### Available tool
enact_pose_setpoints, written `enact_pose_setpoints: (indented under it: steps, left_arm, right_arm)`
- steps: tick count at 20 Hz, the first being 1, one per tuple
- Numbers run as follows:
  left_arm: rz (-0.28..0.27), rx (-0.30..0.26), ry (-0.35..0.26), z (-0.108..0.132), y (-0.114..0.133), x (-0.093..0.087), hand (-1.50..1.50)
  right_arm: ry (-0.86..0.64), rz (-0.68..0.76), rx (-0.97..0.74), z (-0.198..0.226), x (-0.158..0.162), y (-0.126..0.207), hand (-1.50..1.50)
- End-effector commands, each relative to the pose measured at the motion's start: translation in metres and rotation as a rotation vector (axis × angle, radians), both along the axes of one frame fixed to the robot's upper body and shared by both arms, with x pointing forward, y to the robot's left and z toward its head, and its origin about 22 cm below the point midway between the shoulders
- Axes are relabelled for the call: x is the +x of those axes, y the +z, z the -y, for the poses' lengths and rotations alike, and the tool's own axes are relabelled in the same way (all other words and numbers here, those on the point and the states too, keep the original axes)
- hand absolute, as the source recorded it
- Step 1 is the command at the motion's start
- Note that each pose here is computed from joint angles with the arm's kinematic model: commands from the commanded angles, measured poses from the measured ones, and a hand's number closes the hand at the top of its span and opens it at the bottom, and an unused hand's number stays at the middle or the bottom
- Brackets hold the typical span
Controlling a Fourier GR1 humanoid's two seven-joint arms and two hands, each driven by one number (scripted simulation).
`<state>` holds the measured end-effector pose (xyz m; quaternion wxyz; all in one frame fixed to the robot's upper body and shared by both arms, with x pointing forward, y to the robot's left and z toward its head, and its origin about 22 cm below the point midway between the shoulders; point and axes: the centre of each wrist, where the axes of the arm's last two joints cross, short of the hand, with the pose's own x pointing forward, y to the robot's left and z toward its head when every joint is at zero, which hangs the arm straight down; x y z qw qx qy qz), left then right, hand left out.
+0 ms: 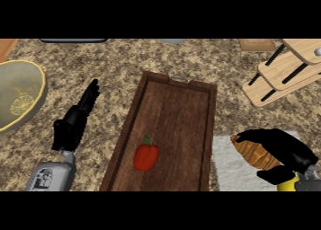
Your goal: Pick the croissant from the placemat and place it in the tiered shelf
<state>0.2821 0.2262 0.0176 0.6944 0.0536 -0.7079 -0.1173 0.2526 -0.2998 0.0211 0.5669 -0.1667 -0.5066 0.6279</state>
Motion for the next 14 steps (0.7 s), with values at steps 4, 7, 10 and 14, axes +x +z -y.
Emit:
enact_pose_setpoints:
  steps: [4, 7, 10, 14]
  left_arm:
    - [-0.007, -0.002, 0.007, -0.007, 0.002, 0.003, 0.00]
    - [-0.015, -0.011, 0.011, 0.004, 0.006, -0.010, 0.00]
    - [-0.014, -0.002, 0.005, 0.000, 0.001, -0.017, 0.00]
    - [-0.001, -0.007, 0.017, 0.010, 0.012, 0.002, 0.00]
  right_arm:
    - [0.096, 0.064, -0.049, 0.013, -0.014, -0.009, 1.50]
    - [0.074, 0.092, -0.027, 0.017, 0.001, 0.013, 1.50]
    - [0.004, 0.098, -0.001, 0.014, -0.036, 0.013, 1.50]
    - [-0.091, 0.109, -0.041, 0.014, -0.083, 0.022, 1.50]
